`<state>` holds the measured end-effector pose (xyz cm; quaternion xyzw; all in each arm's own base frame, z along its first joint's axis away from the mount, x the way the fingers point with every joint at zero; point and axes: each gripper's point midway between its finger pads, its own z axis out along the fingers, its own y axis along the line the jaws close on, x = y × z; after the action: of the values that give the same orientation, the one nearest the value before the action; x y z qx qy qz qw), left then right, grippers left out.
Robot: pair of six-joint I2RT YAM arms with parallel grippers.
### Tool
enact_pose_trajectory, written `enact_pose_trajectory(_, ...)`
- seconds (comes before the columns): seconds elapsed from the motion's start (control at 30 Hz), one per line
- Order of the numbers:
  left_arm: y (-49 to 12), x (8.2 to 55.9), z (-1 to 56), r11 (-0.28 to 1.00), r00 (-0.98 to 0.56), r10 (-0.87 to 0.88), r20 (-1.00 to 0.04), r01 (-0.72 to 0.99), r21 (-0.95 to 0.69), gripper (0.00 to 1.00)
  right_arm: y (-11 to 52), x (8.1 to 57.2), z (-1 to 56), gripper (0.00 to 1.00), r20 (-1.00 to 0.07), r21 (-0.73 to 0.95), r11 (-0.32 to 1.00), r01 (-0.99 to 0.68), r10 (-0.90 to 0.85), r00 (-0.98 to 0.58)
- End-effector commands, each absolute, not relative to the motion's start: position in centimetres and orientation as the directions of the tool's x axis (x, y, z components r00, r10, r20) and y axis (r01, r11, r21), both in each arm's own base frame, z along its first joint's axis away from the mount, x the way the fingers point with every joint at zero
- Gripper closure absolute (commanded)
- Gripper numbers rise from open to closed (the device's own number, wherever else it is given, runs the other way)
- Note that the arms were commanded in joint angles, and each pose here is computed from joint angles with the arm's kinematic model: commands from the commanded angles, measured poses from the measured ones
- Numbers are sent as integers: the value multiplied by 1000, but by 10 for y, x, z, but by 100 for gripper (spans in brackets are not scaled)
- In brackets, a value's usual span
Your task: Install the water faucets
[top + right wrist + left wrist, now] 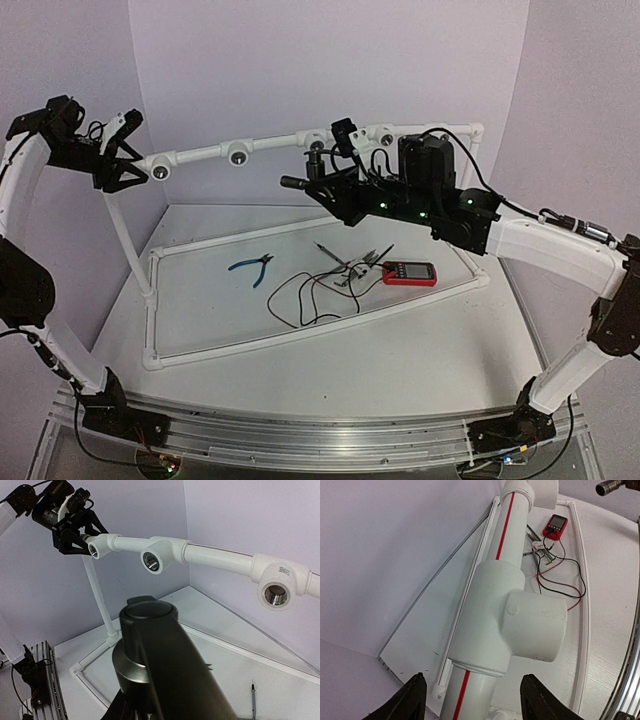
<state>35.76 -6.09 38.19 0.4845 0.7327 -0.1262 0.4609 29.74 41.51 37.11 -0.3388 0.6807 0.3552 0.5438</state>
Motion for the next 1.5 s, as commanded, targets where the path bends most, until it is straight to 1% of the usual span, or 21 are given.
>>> enact_pose_trajectory(0.0,-69,334,367,490,-183,618,-764,850,192,41,420,294,412,100,-992,121,485,-866,18,-129)
enact_pose_trajectory(0.07,-80,330,370,476,-173,616,-769,859,188,48,419,294,413,100,-991,125,485,-866,22,-131)
enact_pose_trajectory(0.17,-100,318,375,457,-173,605,-777,874,162,55,418,295,414,100,-989,139,494,-858,33,-141)
enact_pose_trajectory(0.3,-113,307,385,501,-242,545,-803,862,80,63,420,296,421,100,-988,153,530,-834,59,-143)
enact_pose_trajectory(0.43,-117,296,387,536,-312,483,-818,844,-6,70,427,289,435,100,-992,122,613,-781,89,-85)
enact_pose_trajectory(0.6,-122,285,385,558,-396,413,-820,822,-115,80,419,286,434,100,-993,115,760,-640,109,-49)
enact_pose_trajectory(0.73,-124,279,385,561,-412,391,-823,815,-141,85,426,276,429,100,-988,138,792,-595,148,-31)
enact_pose_trajectory(0.83,-125,278,383,560,-421,382,-823,814,-156,91,433,271,431,100,-995,59,831,-553,92,31)
enact_pose_trajectory(1.03,-130,277,384,535,-407,365,-838,828,-169,97,444,279,417,100,-999,22,856,-516,44,30)
enact_pose_trajectory(1.17,-132,272,382,514,-392,370,-842,842,-166,99,441,283,409,100,-999,29,877,-480,39,10)
enact_pose_trajectory(1.27,-132,269,377,506,-387,383,-839,848,-160,99,439,283,412,100,-999,27,882,-470,38,15)
enact_pose_trajectory(1.4,-131,267,371,500,-380,402,-833,853,-148,99,439,269,425,100,-999,-10,870,-493,17,50)
enact_pose_trajectory(1.47,-130,266,368,494,-371,418,-829,859,-136,97,437,260,431,100,-998,-21,867,-497,11,61)
